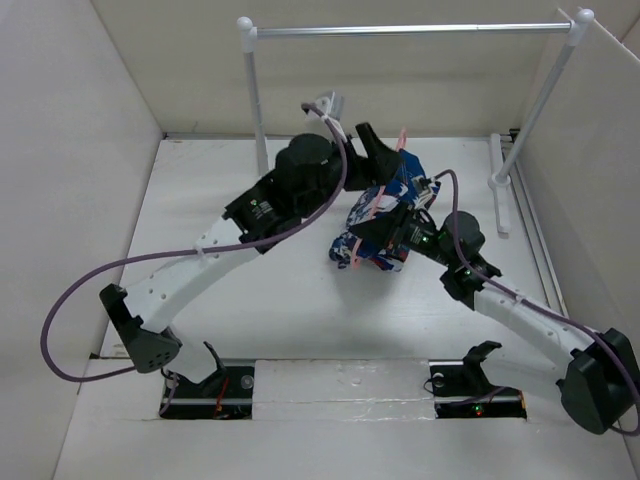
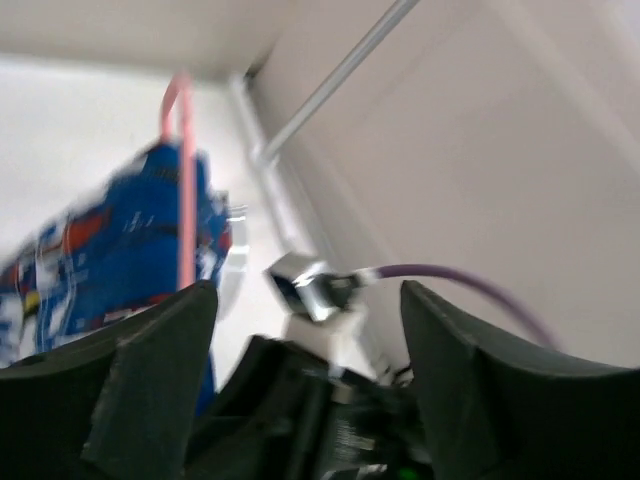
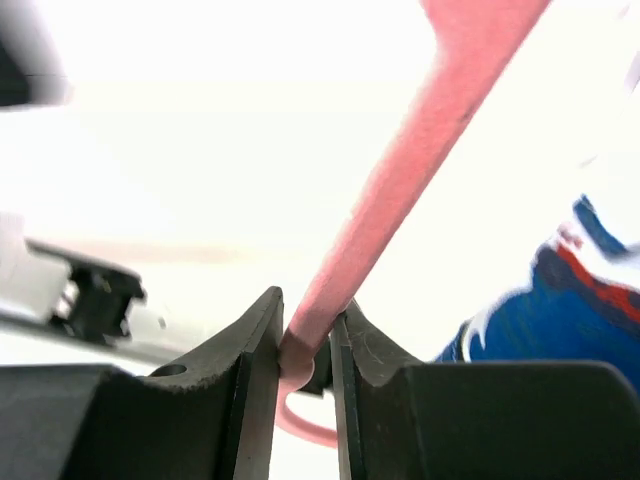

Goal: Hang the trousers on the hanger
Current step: Hang the hanger with trousers onto the clothesline

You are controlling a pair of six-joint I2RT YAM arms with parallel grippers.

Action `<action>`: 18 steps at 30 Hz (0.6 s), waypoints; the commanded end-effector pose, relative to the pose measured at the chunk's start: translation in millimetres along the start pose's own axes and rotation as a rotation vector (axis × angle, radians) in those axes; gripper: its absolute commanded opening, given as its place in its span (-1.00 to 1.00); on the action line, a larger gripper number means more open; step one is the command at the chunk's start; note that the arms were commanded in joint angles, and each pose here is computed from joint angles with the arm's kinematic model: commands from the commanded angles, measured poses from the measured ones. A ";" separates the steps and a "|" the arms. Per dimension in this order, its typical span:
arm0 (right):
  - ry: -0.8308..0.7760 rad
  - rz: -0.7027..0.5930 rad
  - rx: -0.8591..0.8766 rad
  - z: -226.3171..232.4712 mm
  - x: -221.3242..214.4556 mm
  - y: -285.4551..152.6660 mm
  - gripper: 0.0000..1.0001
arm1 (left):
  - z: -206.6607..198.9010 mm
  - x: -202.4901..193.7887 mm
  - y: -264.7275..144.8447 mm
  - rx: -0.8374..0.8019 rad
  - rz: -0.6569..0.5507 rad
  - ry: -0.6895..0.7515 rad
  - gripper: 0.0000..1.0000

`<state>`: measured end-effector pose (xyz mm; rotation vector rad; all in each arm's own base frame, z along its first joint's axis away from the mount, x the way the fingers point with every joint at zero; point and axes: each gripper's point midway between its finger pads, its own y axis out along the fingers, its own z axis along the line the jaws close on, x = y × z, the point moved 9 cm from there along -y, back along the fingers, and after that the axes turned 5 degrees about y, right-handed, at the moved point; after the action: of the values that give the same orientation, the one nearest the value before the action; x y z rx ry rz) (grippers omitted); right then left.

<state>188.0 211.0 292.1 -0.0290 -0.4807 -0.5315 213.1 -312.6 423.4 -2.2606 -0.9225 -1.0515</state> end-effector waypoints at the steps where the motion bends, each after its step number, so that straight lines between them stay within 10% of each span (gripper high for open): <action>1: -0.168 -0.118 0.288 68.1 50.8 2.0 -1.00 | -33.7 56.7 -26.6 -0.114 -0.123 0.098 0.42; 8: -0.317 -0.225 0.332 105.7 141.5 0.5 -1.00 | -42.9 97.4 -64.4 -0.076 -0.215 0.164 0.46; 18: -0.331 -0.389 0.339 105.1 256.6 9.2 -1.00 | 36.9 6.9 -86.5 0.112 -0.039 0.102 0.42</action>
<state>354.7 121.0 439.2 0.1438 -0.5786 -0.8204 174.6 -237.1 439.2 -2.0875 -0.9617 -1.1672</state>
